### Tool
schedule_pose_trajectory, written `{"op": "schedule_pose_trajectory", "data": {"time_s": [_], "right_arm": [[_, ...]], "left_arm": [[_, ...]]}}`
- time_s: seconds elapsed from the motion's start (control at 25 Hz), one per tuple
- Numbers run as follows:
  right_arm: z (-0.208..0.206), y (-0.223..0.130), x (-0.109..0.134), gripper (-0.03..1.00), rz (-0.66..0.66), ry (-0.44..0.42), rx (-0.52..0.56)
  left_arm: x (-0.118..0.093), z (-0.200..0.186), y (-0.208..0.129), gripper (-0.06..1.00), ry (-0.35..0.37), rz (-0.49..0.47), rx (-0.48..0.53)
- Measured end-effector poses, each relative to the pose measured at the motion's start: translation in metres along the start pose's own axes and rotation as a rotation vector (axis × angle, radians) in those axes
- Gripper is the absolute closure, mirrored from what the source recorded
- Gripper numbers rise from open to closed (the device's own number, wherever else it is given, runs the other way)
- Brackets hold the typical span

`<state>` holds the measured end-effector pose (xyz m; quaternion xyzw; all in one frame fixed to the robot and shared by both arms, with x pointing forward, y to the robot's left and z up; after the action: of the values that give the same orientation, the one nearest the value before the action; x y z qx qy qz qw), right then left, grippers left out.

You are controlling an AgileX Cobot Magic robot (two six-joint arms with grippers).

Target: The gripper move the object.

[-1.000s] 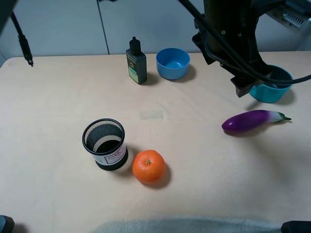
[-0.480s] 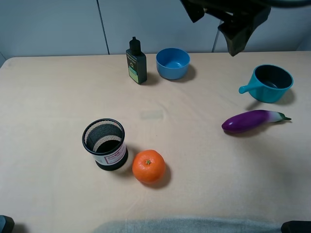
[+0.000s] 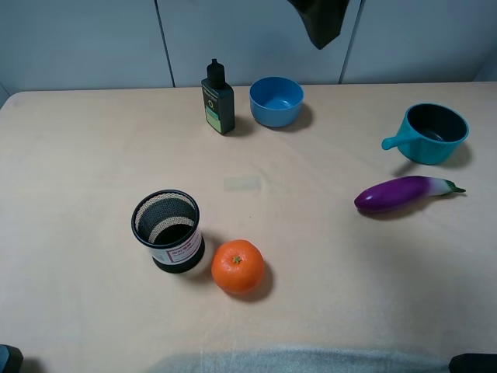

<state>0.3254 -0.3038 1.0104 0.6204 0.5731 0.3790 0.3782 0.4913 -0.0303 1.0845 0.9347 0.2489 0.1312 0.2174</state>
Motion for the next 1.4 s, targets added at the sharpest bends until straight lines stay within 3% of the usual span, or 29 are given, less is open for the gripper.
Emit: {"op": "schedule_pose_trajectory", "data": {"time_s": [0.64, 1.12, 1.4], "right_arm": [[0.0, 0.0, 0.0, 0.28, 0.0, 0.0, 0.0], [0.0, 0.0, 0.0, 0.28, 0.0, 0.0, 0.0], [0.0, 0.0, 0.0, 0.28, 0.0, 0.0, 0.0]], "left_arm": [[0.008, -0.091, -0.101, 0.04, 0.058, -0.07, -0.067], [0.006, -0.121, -0.162, 0.04, 0.069, -0.105, -0.124], [0.022, -0.115, -0.227, 0.04, 0.123, -0.268, -0.084]]}}
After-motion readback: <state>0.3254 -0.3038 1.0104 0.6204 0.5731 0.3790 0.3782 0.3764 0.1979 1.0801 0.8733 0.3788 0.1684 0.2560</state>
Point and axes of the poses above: a point on each arm's last joint axis where the gripper is mounted, z pointing out along that axis toward the gripper, x along the wrist's bending axis when the last joint is at zero, y = z × x, the point moved 10 cm from there along z, pointing out along that axis toward the gripper, and after that the axes turned 4 degrees about z, right-handed, at the moved point
